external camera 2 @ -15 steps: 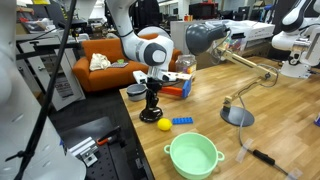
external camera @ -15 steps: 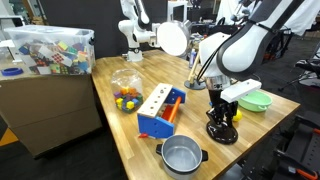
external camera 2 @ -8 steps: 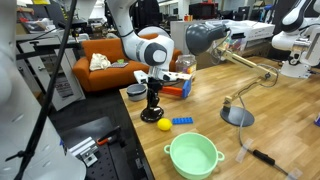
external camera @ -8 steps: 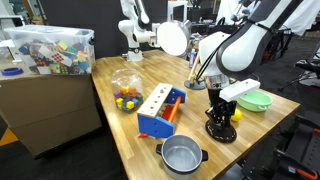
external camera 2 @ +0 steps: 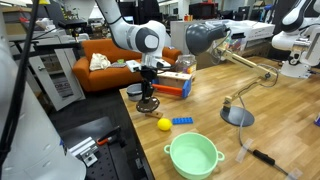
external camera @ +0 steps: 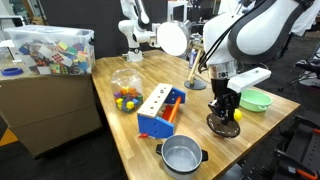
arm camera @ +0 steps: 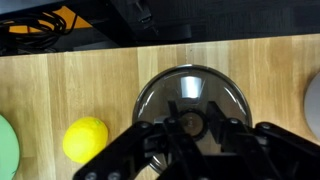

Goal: Put the black lid on the grey pot

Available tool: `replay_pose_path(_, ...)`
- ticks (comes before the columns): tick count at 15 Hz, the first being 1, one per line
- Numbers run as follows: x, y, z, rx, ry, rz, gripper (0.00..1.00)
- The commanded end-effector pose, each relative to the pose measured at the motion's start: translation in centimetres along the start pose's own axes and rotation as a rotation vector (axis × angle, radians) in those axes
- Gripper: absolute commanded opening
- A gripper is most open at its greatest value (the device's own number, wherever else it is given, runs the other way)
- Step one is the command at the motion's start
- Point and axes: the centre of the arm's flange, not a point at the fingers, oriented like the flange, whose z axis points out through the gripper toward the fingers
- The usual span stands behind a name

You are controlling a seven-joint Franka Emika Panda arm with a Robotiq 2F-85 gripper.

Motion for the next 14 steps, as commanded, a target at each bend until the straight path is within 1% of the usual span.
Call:
replay_pose_path(1,-3.2,-0.2,-3.2,-0.058,0.03,-0.049,0.08)
replay_pose_path(4,-4.6,-2.0,-6.5,-0.118,0.073,-0.121,0.08)
replay_pose_path(7,-5.3,-4.4,-8.8,-0.146,0.105,-0.2,0.08)
replay_pose_path(11,-5.3,-7.6,-10.0,-0.179,0.135,-0.286,0.08)
replay_pose_path(12,-6.0,-6.5,-9.7,-0.146,0.15,-0.249,0.33)
replay_pose_path(14,-5.8,-7.2,-9.7,-0.153,0.15,-0.264,0.33)
